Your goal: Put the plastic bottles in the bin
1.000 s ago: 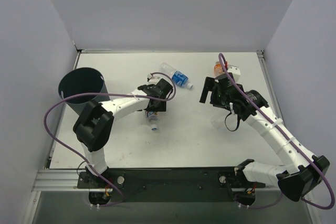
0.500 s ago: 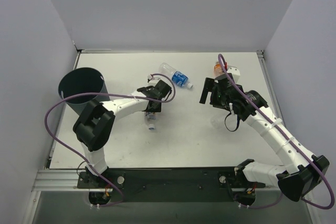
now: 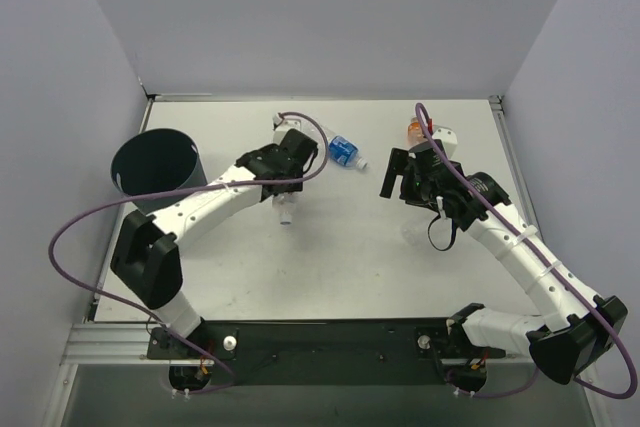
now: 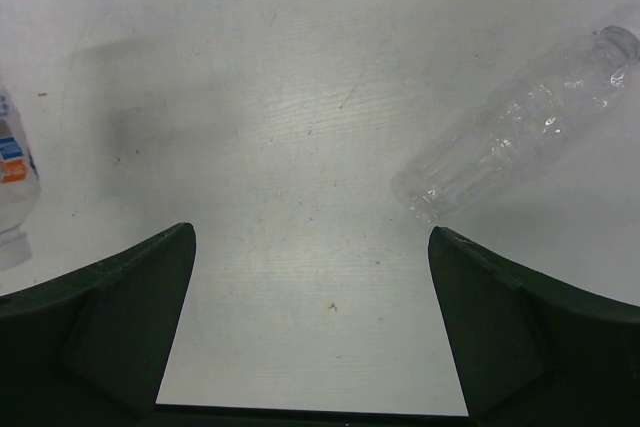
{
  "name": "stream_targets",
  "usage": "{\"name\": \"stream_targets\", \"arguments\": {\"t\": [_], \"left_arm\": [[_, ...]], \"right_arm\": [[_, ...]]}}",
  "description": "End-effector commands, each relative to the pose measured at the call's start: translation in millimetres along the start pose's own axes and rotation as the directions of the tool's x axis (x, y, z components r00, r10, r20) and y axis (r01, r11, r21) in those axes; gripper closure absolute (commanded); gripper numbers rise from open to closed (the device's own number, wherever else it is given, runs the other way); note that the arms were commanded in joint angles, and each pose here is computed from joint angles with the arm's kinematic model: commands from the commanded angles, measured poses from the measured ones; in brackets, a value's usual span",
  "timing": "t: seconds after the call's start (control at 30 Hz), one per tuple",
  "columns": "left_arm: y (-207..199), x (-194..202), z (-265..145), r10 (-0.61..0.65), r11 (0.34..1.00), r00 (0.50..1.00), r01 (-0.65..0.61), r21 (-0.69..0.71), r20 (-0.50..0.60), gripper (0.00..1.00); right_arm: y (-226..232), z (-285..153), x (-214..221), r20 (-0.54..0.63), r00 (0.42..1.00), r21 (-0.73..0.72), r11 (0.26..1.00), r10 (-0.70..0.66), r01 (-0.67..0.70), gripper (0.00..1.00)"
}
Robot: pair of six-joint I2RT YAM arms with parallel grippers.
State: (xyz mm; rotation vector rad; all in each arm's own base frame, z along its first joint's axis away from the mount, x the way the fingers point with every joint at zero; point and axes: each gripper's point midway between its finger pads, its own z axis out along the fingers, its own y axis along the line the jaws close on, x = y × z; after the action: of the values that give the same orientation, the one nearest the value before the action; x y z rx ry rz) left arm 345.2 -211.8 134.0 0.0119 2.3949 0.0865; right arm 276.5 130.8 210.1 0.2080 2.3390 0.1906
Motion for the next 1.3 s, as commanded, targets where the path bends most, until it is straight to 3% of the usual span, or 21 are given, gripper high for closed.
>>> {"name": "stream_targets", "arguments": {"t": [0.0,0.27,0.5,0.63,0.87,1.13,1.27], "left_arm": [[21,-65,-58,-0.074,0.997,0.986,0.070,0.033,0.151,0.87],[68,-118,-118,-0.182,0.983,0.947,0.173,0.056,0.265,0.87],[135,-149,-154,-0.221,0.962,0.902,0.263,-0.066,0.370,0.86],[190,-158,-153,-0.259,0.911,0.869,0.365,-0.192,0.422,0.86],[252,-173,-149,-0.299,0.816,0.815,0.488,-0.310,0.496,0.86],[309,-166,-142,-0.290,0.696,0.783,0.567,-0.440,0.550,0.86],[322,-155,-134,-0.252,0.656,0.798,0.557,-0.509,0.548,0.85]], "right_arm": [[2,-1,-4,0.006,1.000,-0.003,1.000,0.000,0.000,0.04],[9,1,-6,-0.002,1.000,-0.020,1.000,-0.003,0.003,0.04],[17,7,-6,-0.021,1.000,-0.044,0.999,-0.020,0.019,0.04],[24,10,-8,-0.032,0.999,-0.065,0.997,-0.033,0.030,0.04],[34,12,-6,-0.062,0.996,-0.108,0.993,-0.061,0.054,0.05],[33,14,-2,-0.074,0.994,-0.110,0.992,-0.074,0.066,0.05],[35,15,-2,-0.080,0.993,-0.113,0.991,-0.083,0.073,0.05]]}}
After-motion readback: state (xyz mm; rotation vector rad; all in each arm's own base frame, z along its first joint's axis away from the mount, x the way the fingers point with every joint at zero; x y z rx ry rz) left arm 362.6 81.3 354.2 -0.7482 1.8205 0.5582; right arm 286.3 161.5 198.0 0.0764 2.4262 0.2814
